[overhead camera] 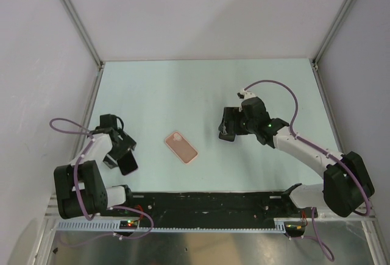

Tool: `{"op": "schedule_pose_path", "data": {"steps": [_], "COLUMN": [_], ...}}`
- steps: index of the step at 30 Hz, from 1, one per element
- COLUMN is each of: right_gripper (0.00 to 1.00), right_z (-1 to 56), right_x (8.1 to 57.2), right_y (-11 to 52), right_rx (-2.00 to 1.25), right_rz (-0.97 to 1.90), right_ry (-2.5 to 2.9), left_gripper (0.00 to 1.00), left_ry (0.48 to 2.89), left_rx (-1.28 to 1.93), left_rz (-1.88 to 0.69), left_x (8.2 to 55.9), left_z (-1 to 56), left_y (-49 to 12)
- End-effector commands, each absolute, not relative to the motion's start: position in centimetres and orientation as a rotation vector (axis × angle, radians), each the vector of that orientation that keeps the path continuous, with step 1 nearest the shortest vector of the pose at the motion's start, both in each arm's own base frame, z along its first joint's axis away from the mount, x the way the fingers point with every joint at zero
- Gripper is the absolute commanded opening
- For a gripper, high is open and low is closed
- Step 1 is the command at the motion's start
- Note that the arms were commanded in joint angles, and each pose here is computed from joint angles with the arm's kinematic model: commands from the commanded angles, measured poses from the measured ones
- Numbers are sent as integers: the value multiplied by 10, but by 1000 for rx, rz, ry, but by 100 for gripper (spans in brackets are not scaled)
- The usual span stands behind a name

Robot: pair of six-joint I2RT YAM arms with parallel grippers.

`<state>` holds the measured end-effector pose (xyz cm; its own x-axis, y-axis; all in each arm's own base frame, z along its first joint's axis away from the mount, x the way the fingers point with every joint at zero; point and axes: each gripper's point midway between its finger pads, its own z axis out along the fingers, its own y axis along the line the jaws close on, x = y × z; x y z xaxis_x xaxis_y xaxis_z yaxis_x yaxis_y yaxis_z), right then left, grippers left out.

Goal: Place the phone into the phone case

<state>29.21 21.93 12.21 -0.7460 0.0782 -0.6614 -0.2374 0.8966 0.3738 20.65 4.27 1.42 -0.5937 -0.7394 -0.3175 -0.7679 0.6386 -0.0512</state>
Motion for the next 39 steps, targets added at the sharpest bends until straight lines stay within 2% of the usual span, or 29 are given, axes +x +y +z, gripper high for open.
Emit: {"op": "schedule_pose_path", "data": {"steps": [1, 13, 16, 18, 31, 39], "right_gripper": [99, 100, 99, 99, 99, 99], "right_z": [129, 123, 120, 119, 113, 117], "right_x": [297, 300, 301, 301, 292, 281], "right_y": [224, 223, 223, 224, 248, 270], "right_rx": [-106, -102, -103, -106, -225, -314], "right_rz": [608, 585, 580, 581, 645, 686], "right_ry": [2311, 2319, 2323, 2325, 2323, 2318], "left_gripper": [100, 79, 68, 65, 62, 63], "left_ry": [2547, 2446, 2414, 2400, 2300, 2324], "left_rx": [-1275, -1382, -1397, -1407, -1528, -1394], "left_rz": [178, 165, 100, 58, -130, -237], "left_x": [196, 189, 195, 199, 187, 185], "left_z": [2, 1, 6, 9, 7, 23], "left_y": [45, 35, 23, 13, -58, -97]}}
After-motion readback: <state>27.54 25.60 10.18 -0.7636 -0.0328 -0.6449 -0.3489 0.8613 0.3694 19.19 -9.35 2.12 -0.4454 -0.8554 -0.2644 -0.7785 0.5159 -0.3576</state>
